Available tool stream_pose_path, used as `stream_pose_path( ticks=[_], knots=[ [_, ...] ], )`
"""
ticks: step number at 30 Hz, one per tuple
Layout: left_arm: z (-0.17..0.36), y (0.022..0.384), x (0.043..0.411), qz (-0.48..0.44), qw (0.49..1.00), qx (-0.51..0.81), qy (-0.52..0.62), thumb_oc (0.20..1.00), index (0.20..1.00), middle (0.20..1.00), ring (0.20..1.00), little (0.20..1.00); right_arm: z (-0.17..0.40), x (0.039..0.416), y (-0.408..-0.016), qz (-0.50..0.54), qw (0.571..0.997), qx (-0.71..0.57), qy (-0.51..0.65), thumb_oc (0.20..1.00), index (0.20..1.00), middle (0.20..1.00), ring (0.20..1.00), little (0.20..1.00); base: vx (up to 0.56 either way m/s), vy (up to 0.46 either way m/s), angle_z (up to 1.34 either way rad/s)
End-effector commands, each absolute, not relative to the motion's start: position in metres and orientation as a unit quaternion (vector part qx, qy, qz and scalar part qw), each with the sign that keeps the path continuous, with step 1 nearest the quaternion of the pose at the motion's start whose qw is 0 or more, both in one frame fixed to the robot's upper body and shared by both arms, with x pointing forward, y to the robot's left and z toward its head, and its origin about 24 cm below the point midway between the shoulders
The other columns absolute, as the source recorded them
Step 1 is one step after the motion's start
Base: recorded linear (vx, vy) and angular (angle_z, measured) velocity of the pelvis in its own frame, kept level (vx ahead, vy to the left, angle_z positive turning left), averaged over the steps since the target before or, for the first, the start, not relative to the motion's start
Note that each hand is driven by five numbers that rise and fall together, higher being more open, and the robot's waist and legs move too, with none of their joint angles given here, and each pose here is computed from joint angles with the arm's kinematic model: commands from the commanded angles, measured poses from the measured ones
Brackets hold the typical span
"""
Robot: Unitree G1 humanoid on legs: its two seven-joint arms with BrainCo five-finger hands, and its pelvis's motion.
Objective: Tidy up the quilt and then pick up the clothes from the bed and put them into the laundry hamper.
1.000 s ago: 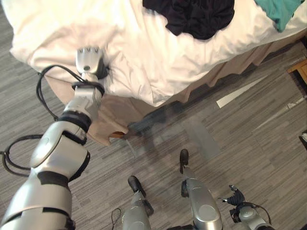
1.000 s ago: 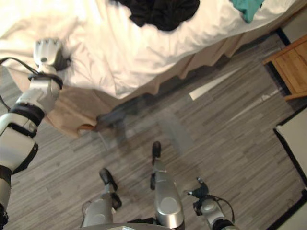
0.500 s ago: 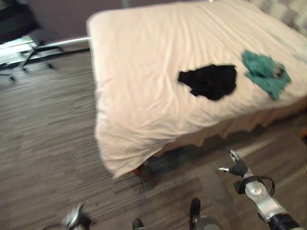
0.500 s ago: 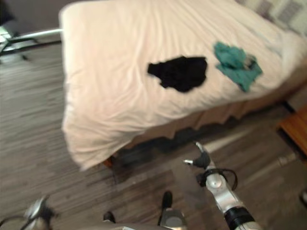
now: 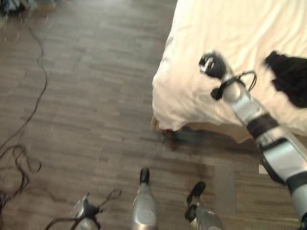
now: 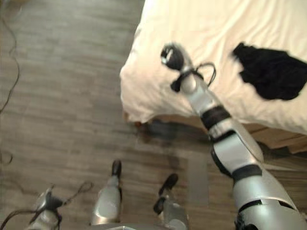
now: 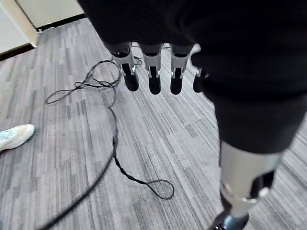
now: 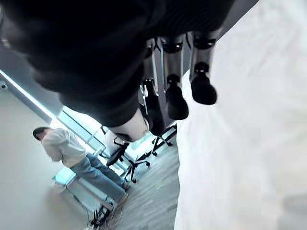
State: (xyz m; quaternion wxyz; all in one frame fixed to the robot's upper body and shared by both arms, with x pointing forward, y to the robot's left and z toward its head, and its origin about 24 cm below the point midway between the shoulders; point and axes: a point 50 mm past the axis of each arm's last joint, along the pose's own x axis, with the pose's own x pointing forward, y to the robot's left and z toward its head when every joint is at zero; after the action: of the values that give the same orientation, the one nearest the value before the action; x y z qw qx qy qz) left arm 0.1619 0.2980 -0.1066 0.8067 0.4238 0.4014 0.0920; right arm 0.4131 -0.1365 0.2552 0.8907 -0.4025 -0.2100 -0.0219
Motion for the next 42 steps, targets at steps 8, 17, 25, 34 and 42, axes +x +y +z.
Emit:
stream_pose_path(
  ticks=[8, 17, 25, 34, 42],
  knots=[
    [-0.086, 0.241, 0.228, 0.021, 0.848, 0.450, 0.280, 1.000, 1.000, 1.000, 1.000, 1.000, 0.192, 0.419, -0.108, 0.024, 0.906, -0.409, -0.109, 0.200, 0.200, 0.200, 0.200, 0.200, -0.03, 0.039, 0.23],
    [-0.107, 0.233, 0.205, 0.004, 0.828, 0.457, 0.326, 1.000, 1.000, 1.000, 1.000, 1.000, 0.069, 0.330, -0.010, 0.329, 0.868, -0.363, -0.081, 0.200, 0.200, 0.200, 0.200, 0.200, 0.06, 0.002, -0.09],
    [-0.097, 0.243, 0.214, 0.021, 0.834, 0.460, 0.304, 1.000, 1.000, 1.000, 1.000, 1.000, 0.235, 0.332, -0.026, 0.239, 0.850, -0.277, -0.379, 0.200, 0.200, 0.200, 0.200, 0.200, 0.00, -0.030, -0.27],
    [-0.083, 0.238, 0.228, 0.012, 0.858, 0.445, 0.255, 1.000, 1.000, 1.000, 1.000, 1.000, 0.298, 0.407, -0.212, -0.209, 0.907, -0.280, -0.235, 0.200, 0.200, 0.200, 0.200, 0.200, -0.03, -0.002, 0.00],
    [-0.105, 0.227, 0.204, 0.007, 0.850, 0.421, 0.317, 1.000, 1.000, 1.000, 1.000, 1.000, 0.091, 0.353, -0.293, -0.289, 0.944, -0.156, 0.042, 0.200, 0.200, 0.200, 0.200, 0.200, 0.05, 0.039, 0.05]
  ],
)
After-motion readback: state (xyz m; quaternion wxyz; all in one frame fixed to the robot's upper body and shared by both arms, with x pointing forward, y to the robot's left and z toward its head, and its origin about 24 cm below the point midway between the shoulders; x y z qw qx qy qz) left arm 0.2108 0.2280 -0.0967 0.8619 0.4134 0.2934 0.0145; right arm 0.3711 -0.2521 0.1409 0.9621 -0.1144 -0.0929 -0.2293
